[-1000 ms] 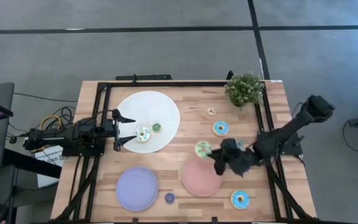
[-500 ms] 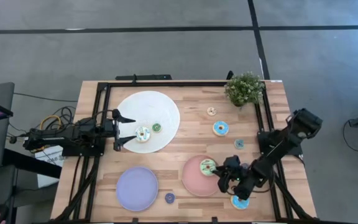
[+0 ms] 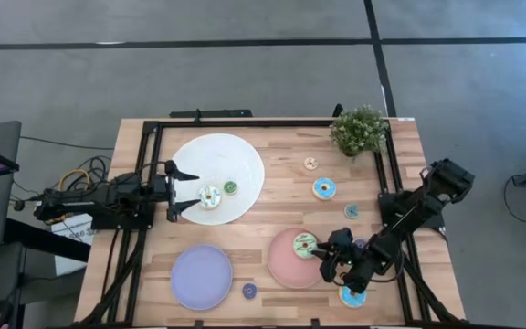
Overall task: Pick & Place donuts
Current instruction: Put the large green donut on the pink plate, then put the small green donut on the purple plate
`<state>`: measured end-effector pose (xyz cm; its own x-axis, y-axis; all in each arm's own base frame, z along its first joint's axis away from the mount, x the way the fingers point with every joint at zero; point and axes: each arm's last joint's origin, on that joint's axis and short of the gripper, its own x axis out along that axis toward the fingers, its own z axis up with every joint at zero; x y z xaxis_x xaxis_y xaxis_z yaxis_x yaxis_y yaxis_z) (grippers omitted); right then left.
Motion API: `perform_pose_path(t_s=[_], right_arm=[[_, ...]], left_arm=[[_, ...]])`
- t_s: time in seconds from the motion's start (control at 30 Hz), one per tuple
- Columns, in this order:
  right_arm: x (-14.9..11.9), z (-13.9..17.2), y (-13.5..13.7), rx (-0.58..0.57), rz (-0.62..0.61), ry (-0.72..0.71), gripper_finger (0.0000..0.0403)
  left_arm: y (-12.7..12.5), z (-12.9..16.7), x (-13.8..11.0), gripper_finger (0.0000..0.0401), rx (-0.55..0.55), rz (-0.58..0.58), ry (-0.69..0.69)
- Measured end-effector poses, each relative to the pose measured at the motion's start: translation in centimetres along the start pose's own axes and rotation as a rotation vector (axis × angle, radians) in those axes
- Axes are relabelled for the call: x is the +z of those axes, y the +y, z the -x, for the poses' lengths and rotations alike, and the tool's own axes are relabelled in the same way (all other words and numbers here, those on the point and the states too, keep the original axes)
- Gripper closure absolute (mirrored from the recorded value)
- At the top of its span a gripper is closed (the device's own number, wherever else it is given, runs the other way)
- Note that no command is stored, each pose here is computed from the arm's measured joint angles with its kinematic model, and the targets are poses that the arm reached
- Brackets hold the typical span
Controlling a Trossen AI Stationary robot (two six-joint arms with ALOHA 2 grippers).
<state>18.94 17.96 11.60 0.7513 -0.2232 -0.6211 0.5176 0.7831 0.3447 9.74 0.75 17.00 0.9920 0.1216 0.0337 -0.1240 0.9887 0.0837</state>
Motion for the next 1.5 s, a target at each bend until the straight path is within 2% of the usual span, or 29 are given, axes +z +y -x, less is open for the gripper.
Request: perform_pose_path(t_s=[0.33,0.57,0.87,1.13,1.33,1.5], right_arm=[[0.0,0.0,0.0,0.004,-0.010,0.025,0.0206],[2.4,2.5,-0.7,-0.007,0.001,0.028,0.0176],[7.3,7.0,-3.4,-0.011,0.100,0.014,0.0181],[11.4,8.7,-6.1,-0.034,0.177,-0.055,0.0189],[13.2,8.4,-8.2,-0.203,0.160,-0.143,0.0200],[12.8,6.5,-9.2,-0.242,0.172,-0.168,0.0207]], left_arm=[[0.0,0.0,0.0,0.0061,0.000,0.000,0.000],[0.0,0.0,0.0,0.0061,0.000,0.000,0.000],[0.0,0.0,0.0,0.0061,0.000,0.000,0.000],[0.0,0.0,0.0,0.0061,-0.001,0.006,0.000],[0.0,0.0,0.0,0.0061,-0.003,0.180,-0.003],[0.0,0.0,0.0,0.0061,-0.003,0.258,-0.004]])
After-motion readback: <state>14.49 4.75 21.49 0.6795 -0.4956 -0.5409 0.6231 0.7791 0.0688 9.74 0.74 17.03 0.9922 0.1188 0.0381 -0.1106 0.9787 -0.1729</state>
